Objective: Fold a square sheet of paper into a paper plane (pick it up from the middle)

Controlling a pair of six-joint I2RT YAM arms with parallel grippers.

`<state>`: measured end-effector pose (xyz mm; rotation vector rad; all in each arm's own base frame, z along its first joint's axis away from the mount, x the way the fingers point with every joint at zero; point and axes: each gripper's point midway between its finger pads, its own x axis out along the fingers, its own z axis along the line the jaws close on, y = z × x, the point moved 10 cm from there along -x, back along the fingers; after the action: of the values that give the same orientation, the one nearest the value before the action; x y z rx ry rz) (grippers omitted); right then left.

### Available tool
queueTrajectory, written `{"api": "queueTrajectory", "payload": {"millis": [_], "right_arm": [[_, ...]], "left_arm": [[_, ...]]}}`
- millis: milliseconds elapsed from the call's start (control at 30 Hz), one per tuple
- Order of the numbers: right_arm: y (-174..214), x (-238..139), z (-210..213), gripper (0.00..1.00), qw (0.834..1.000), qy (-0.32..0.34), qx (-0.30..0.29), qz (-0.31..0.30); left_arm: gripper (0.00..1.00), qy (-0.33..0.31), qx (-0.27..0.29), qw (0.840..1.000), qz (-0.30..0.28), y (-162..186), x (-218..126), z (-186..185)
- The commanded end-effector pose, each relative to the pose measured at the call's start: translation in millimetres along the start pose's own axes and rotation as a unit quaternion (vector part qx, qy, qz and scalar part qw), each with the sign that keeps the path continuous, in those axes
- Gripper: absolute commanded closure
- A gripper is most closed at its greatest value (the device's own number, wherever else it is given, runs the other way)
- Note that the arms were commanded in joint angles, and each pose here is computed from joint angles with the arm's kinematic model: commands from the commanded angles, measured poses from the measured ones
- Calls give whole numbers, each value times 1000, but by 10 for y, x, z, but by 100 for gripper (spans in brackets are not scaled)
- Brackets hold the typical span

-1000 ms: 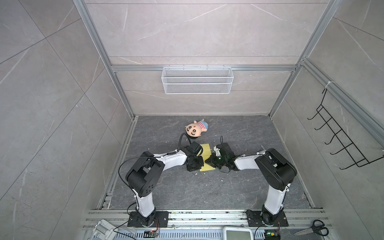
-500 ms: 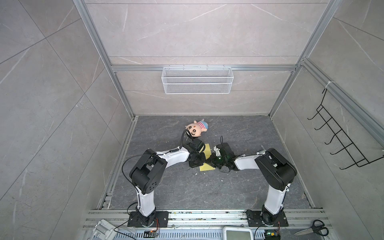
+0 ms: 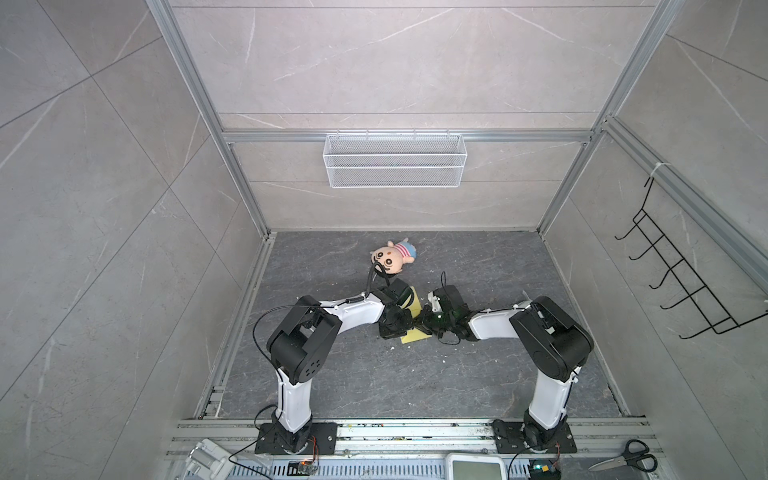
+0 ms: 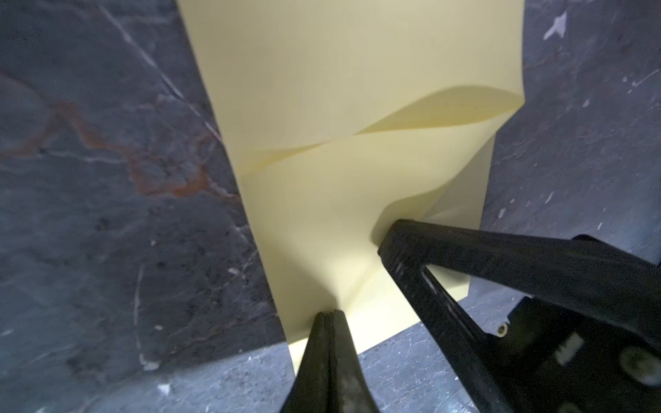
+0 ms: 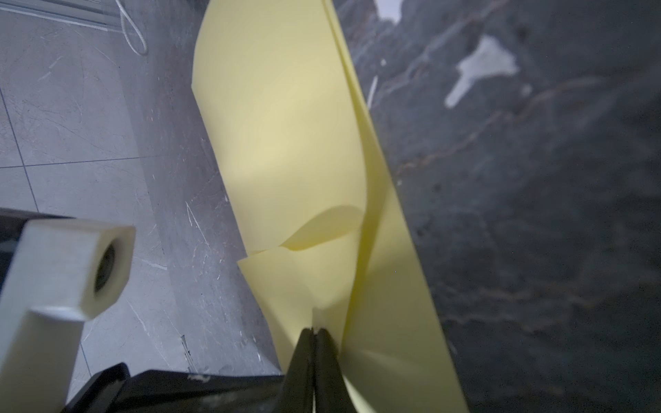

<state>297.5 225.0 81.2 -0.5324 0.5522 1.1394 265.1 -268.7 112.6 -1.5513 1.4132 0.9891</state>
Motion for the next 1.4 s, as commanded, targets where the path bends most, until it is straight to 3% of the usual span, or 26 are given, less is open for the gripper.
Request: {"api": "queueTrajectory", "payload": {"millis": [0,467,633,900,1367], "right_arm": [[87,69,-396,92,994,102,43,5],[98,83,-441,92,992,115,48,6],[95,82,-443,93,992,117,48,5],[101,86,-452,93,992,115,50,6],[82,110,-397,92,995,89,42,14]], "left_arm": [[96,-45,3,998,53,229,-24,118],[99,-77,-2,994,73,399,-34,210],[100,-62,9,995,75,408,-112,162],[100,-3,24,1000,-7,176,-496,1],[100,6,13,1000,-4,-70,-167,-88]]}}
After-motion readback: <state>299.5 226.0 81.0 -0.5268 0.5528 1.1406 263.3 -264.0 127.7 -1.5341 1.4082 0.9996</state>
